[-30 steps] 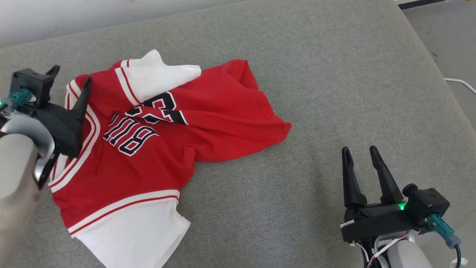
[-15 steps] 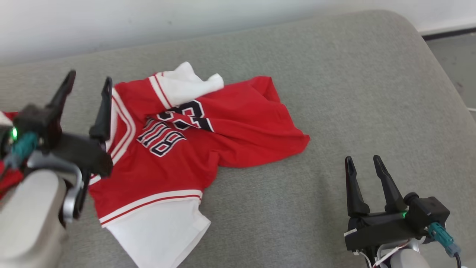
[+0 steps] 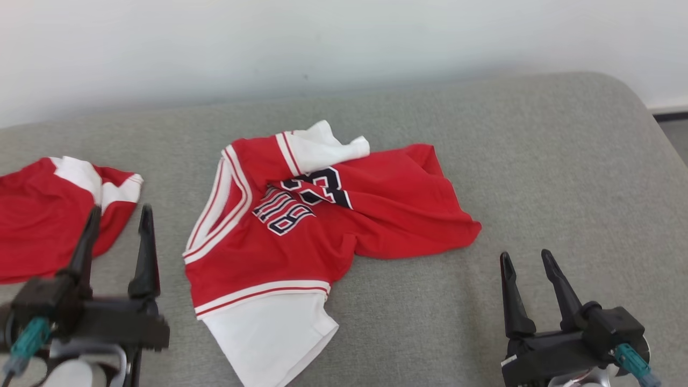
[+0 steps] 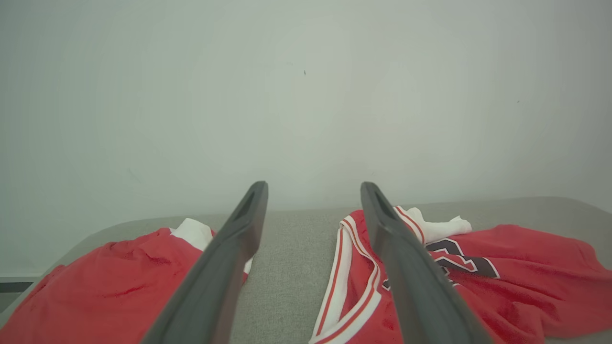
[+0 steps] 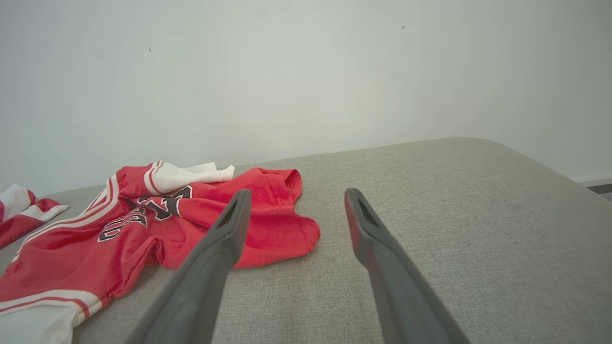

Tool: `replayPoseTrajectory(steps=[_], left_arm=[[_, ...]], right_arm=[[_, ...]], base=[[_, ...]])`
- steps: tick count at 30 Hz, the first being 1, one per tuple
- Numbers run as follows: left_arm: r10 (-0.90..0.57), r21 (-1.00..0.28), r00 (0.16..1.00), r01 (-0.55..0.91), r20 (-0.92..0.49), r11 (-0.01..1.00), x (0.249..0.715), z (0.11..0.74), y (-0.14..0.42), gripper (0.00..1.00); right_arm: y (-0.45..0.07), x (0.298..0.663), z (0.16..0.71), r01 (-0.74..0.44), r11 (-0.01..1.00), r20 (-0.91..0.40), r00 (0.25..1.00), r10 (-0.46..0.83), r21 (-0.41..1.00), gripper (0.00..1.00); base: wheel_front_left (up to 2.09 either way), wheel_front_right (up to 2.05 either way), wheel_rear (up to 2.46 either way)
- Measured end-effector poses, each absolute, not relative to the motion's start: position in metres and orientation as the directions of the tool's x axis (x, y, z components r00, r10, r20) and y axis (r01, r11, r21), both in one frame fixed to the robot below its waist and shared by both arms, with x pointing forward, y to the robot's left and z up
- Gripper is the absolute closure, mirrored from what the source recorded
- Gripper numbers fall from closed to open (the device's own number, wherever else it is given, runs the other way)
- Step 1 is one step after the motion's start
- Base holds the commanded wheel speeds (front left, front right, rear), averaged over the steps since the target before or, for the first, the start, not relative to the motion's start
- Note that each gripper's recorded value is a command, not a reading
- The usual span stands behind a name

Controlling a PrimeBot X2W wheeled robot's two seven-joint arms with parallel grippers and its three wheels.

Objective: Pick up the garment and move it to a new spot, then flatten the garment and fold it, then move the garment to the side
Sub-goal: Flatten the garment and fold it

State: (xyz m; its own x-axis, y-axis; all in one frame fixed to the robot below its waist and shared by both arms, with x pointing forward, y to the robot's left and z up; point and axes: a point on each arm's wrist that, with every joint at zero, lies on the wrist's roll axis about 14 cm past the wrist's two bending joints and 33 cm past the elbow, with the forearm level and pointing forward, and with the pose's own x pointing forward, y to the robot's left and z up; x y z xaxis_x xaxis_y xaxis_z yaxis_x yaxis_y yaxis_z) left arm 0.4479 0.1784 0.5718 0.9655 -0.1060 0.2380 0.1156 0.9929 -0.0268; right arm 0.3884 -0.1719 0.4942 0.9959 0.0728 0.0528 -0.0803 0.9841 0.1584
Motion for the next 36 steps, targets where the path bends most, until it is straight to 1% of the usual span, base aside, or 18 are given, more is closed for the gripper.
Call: replayPoseTrajectory(steps=[10,16,23,32,36], left_arm=[[0.039,-0.059,0.979,-0.028,0.2,0.998,0.396,0.553,0.217,0.0],[0.067,-0.046,0.985,-0.06,0.16,0.997,0.374,0.537,0.223,0.0],[0.073,-0.037,0.99,-0.069,0.121,0.997,0.364,0.523,0.223,0.0],[0.062,-0.046,0.993,-0.057,0.105,0.997,0.362,0.516,0.217,0.0],[0.051,-0.058,0.993,-0.045,0.109,0.997,0.366,0.517,0.212,0.0]], right_arm=[[-0.156,0.38,0.502,-0.139,0.981,0.073,0.989,0.13,0.138,0.0],[-0.151,0.375,0.501,-0.159,0.979,0.07,0.986,0.151,0.129,0.0],[-0.15,0.374,0.497,-0.163,0.979,0.056,0.986,0.157,0.121,0.0],[-0.149,0.374,0.488,-0.163,0.979,0.03,0.987,0.16,0.121,0.0],[-0.151,0.382,0.481,-0.164,0.98,0.002,0.986,0.165,0.11,0.0]], base=[[0.0,0.0,0.0],[0.0,0.0,0.0],[0.0,0.0,0.0],[0.0,0.0,0.0],[0.0,0.0,0.0]])
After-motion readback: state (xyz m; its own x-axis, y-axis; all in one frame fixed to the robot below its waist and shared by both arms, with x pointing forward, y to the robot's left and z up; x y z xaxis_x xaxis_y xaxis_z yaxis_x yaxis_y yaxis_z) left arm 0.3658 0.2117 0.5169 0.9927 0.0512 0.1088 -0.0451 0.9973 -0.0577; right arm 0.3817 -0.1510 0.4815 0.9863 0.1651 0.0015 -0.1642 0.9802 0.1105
